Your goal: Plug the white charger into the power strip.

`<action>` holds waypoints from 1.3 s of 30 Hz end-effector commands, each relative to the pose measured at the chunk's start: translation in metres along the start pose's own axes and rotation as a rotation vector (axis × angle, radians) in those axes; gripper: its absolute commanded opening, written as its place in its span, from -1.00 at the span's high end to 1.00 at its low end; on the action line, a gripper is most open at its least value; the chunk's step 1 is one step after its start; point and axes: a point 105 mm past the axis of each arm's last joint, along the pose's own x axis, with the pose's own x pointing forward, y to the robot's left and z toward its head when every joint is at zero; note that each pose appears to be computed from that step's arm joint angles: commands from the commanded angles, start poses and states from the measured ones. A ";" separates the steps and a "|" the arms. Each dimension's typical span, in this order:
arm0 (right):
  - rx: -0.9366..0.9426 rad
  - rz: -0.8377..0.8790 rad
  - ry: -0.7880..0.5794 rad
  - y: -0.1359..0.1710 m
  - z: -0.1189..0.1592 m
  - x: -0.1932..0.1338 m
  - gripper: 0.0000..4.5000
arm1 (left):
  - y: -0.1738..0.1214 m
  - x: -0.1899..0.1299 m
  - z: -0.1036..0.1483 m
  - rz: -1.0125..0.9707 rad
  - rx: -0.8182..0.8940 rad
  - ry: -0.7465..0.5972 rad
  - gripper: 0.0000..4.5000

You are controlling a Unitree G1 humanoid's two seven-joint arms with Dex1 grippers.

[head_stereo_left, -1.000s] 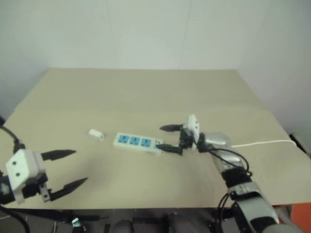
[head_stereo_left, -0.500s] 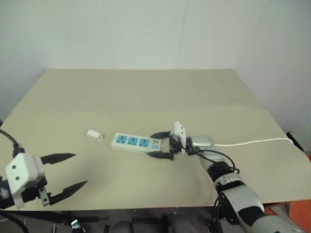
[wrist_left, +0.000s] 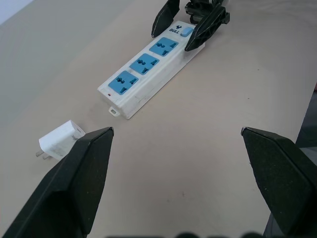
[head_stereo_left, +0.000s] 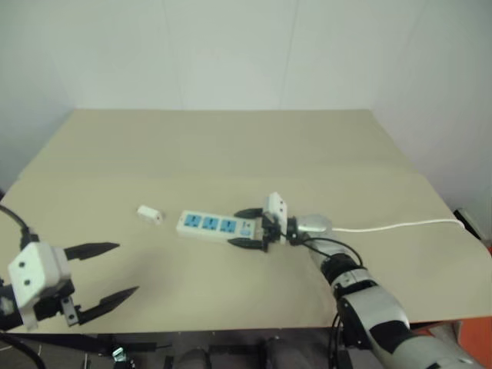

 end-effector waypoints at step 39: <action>0.027 0.042 0.072 0.004 -0.015 0.005 -0.52 | 0.005 0.000 0.010 0.001 0.070 -0.027 -1.00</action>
